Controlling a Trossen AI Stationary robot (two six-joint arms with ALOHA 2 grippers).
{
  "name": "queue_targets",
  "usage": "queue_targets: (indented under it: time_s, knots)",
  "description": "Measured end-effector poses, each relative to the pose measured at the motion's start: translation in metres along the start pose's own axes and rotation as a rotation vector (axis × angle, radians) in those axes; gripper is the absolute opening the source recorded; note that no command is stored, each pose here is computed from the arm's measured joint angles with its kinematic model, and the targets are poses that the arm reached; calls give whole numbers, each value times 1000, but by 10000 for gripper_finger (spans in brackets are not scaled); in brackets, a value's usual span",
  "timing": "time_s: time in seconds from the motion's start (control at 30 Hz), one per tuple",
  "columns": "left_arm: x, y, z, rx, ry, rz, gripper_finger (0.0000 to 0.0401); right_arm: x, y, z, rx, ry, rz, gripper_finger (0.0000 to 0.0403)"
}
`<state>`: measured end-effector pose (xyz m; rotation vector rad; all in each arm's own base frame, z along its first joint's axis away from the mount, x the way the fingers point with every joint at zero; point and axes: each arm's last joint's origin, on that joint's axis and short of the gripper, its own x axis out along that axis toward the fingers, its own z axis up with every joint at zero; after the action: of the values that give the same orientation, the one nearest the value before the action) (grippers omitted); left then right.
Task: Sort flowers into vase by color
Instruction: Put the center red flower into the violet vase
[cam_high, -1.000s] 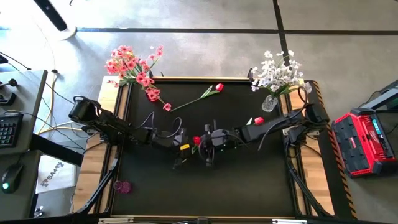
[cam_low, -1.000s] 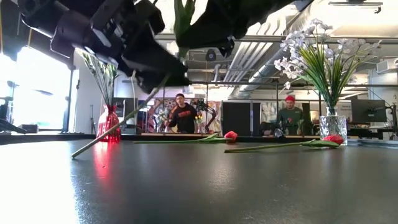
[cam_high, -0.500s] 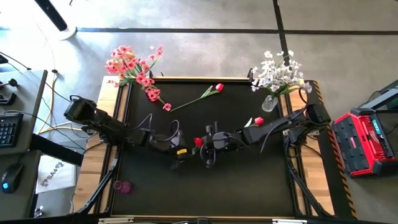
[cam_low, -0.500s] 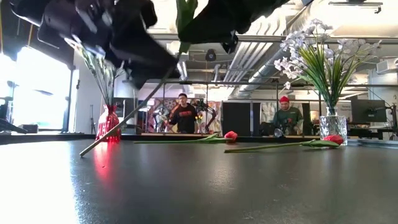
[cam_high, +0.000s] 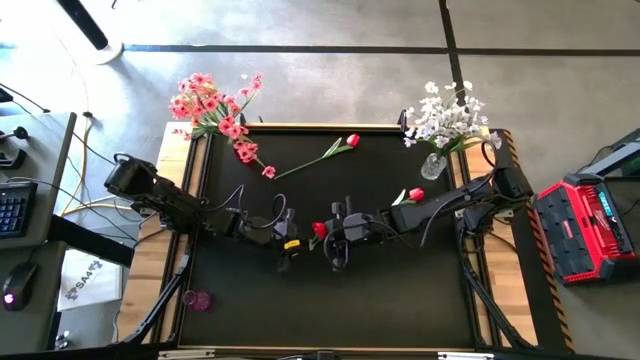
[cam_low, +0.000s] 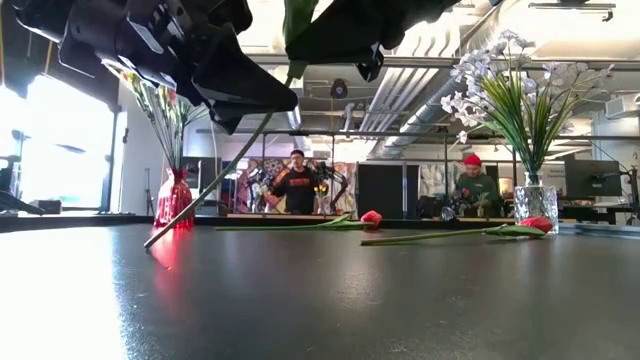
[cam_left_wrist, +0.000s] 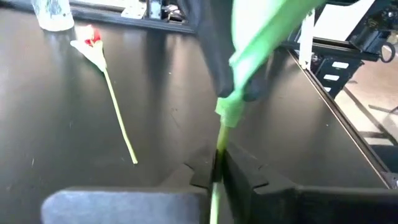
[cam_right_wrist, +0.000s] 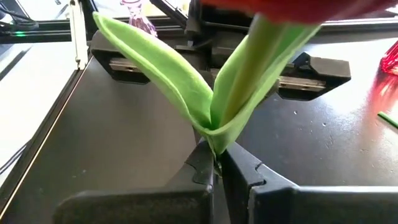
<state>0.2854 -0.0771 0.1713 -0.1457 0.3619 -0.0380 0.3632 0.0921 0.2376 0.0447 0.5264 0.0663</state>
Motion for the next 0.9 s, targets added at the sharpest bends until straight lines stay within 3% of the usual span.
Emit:
queue_targets:
  time_s: [0.17,0.37,0.53,0.7,0.9]
  knots:
    - [0,0,0,30,-4,3,3,-1,0,-1,20,10,-11,4]
    - [0,3,1,28,-24,79,1,-1,-4,-1,39,-12,-163,22]
    - [-1,4,0,-18,-8,105,5,-1,-4,-1,15,-10,-180,4]
    - [-23,1,9,-16,54,104,43,-17,-5,2,15,17,-211,4]
    - [-55,-16,23,-56,43,31,119,-39,4,-6,15,119,-305,2]
